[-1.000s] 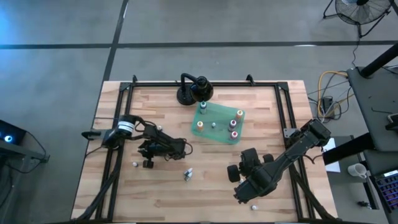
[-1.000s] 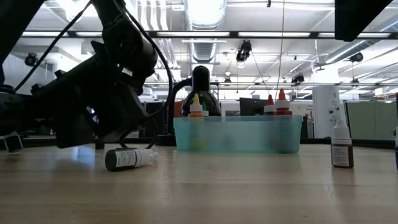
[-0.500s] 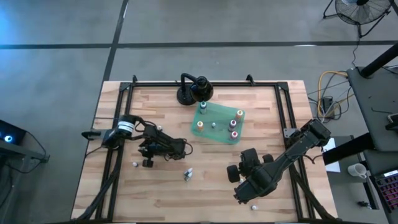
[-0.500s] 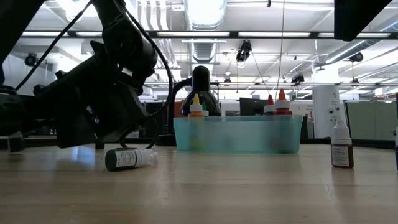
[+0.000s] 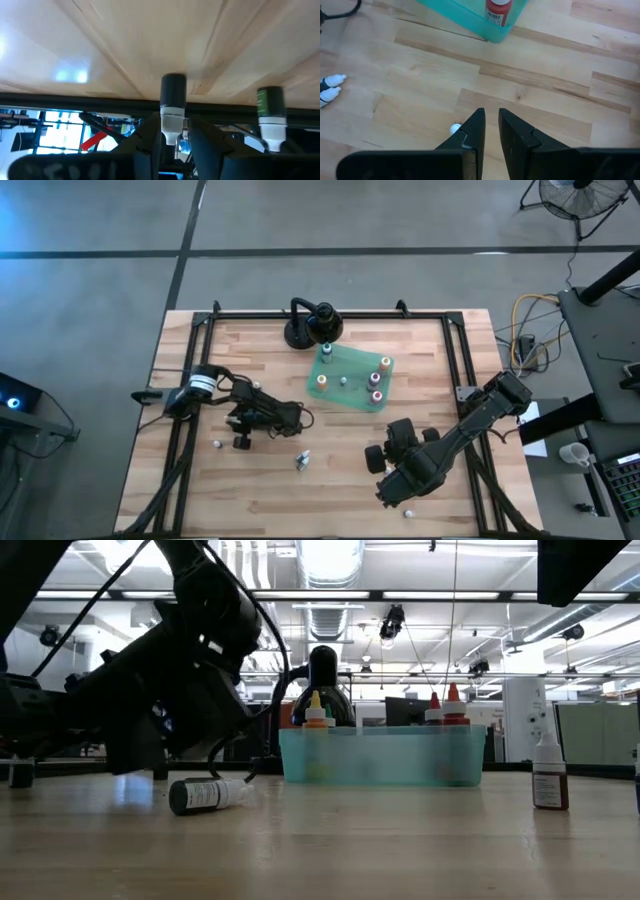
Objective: Pick & Place food coloring
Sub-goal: Move the violet food coloring bottle to the middle left of the table, then move the red food coloring bottle to the middle left of the table
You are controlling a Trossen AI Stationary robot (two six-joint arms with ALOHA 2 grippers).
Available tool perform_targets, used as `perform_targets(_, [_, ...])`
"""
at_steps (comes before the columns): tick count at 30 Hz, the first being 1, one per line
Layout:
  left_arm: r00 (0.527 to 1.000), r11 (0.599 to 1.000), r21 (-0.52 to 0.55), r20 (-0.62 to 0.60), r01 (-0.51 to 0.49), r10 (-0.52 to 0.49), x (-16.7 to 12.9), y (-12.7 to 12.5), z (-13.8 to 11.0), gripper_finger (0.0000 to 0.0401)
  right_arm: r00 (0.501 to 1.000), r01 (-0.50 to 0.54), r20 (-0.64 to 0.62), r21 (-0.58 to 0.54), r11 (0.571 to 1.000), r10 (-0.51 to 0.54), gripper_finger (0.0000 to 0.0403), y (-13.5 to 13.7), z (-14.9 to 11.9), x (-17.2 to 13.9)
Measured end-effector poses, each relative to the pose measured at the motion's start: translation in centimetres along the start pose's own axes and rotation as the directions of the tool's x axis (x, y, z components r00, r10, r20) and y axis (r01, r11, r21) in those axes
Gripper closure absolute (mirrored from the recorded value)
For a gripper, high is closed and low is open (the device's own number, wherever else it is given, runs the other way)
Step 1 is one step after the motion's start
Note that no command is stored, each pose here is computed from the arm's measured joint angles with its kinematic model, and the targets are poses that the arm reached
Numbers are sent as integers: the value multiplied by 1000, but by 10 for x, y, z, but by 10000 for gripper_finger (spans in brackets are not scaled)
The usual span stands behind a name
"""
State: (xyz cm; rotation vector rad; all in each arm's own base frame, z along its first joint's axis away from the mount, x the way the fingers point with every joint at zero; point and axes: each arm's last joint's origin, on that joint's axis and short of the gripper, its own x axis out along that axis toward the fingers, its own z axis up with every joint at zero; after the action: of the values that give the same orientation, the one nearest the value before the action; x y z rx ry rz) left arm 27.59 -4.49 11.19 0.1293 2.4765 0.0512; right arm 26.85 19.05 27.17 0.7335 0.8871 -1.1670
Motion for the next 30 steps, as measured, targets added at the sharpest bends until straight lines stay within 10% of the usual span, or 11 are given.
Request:
perform_targets(12, [921, 1000, -10, 390, -14, 17, -70, 1, -9, 330, 1000, 0, 0, 0, 1000, 0, 355, 0, 0, 0])
perform_targets(18, [676, 978, -84, 734, 189, -68, -110, 2, -40, 330, 1000, -7, -3, 1, 1000, 7, 354, 0, -1, 0])
perform_targets(25, [373, 838, -30, 904, 544, -210, -125, -2, -71, 330, 1000, -13, -6, -5, 1000, 13, 354, 1, -3, 1])
perform_targets(30, [265, 815, 82, 923, 574, -280, -118, -21, -71, 330, 995, -94, -43, -49, 994, 92, 354, 9, -7, 1])
